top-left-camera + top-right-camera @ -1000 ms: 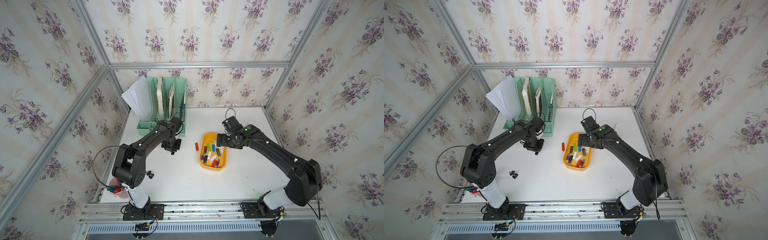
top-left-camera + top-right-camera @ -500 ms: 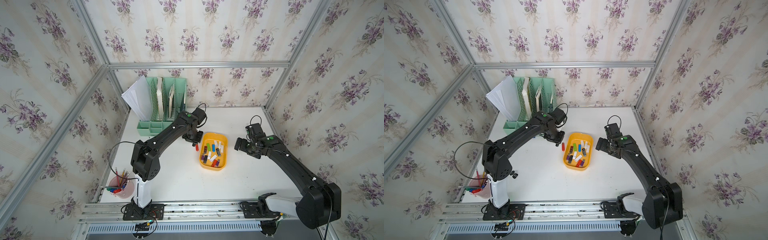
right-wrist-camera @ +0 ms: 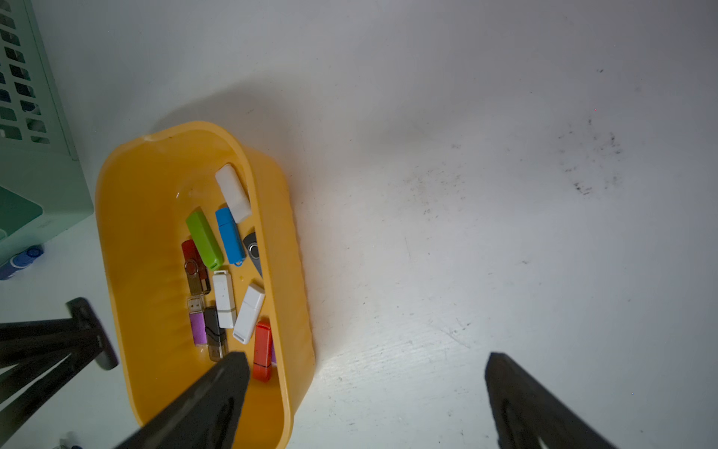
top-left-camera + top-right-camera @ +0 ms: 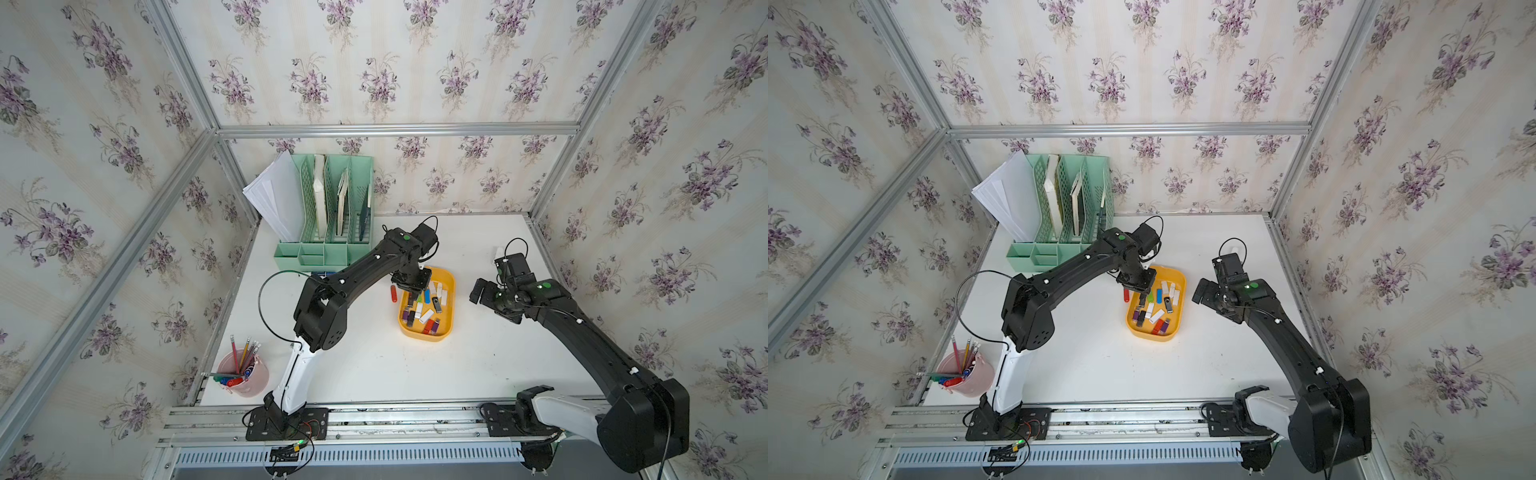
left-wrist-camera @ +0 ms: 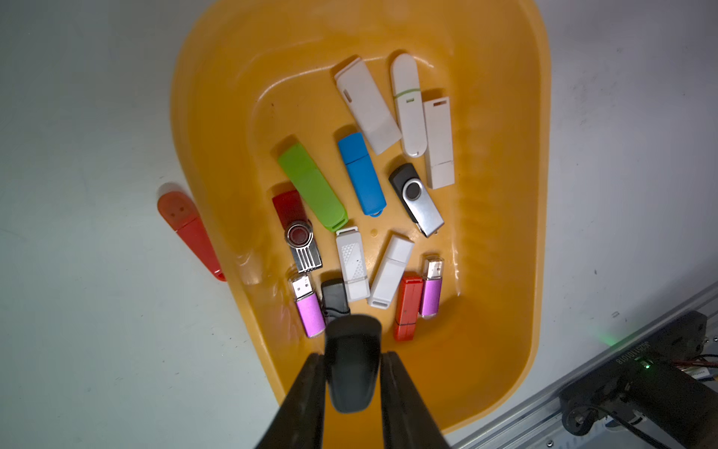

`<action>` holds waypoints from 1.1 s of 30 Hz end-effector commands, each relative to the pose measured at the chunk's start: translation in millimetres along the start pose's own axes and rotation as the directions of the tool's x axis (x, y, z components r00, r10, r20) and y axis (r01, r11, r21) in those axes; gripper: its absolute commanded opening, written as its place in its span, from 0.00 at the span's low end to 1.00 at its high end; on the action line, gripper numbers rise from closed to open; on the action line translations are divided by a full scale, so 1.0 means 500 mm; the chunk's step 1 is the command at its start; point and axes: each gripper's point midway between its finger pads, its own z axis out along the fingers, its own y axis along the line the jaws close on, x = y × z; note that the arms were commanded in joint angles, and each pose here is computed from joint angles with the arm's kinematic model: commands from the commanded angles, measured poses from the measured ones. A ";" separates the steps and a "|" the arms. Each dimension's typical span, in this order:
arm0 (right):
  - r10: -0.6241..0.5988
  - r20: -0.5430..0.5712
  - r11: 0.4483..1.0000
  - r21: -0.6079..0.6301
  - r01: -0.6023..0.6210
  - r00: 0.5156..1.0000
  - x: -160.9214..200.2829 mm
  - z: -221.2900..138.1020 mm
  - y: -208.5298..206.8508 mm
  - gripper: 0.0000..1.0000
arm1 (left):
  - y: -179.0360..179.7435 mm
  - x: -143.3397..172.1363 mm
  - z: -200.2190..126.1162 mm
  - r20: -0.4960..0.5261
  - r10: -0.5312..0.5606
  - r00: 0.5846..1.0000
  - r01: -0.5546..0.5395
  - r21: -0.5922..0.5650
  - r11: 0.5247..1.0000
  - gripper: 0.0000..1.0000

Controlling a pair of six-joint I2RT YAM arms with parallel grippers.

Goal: Put the usb flash drive into the storage box
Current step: Place the USB flash in the storage box, then adjust the USB flash at the center of the board.

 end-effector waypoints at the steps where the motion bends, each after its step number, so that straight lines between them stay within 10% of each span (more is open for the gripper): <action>1: 0.015 0.019 1.000 -0.009 -0.015 1.000 -0.007 -0.003 0.003 1.00 | -0.010 -0.024 0.019 0.024 -0.008 1.000 0.008 0.022 1.000 0.30; 16: 0.008 -0.005 1.000 -0.009 -0.008 1.000 -0.001 0.013 0.000 1.00 | 0.009 -0.050 0.025 0.021 -0.002 1.000 0.003 -0.028 1.000 0.33; 24: -0.012 -0.010 1.000 0.000 0.012 1.000 -0.007 0.023 0.003 1.00 | 0.170 -0.044 -0.097 0.097 -0.120 0.988 0.131 -0.122 0.984 0.54; 33: -0.021 -0.022 1.000 -0.002 0.021 1.000 -0.009 0.035 0.008 1.00 | 0.282 -0.004 -0.016 0.005 -0.220 0.975 0.218 -0.161 0.963 0.61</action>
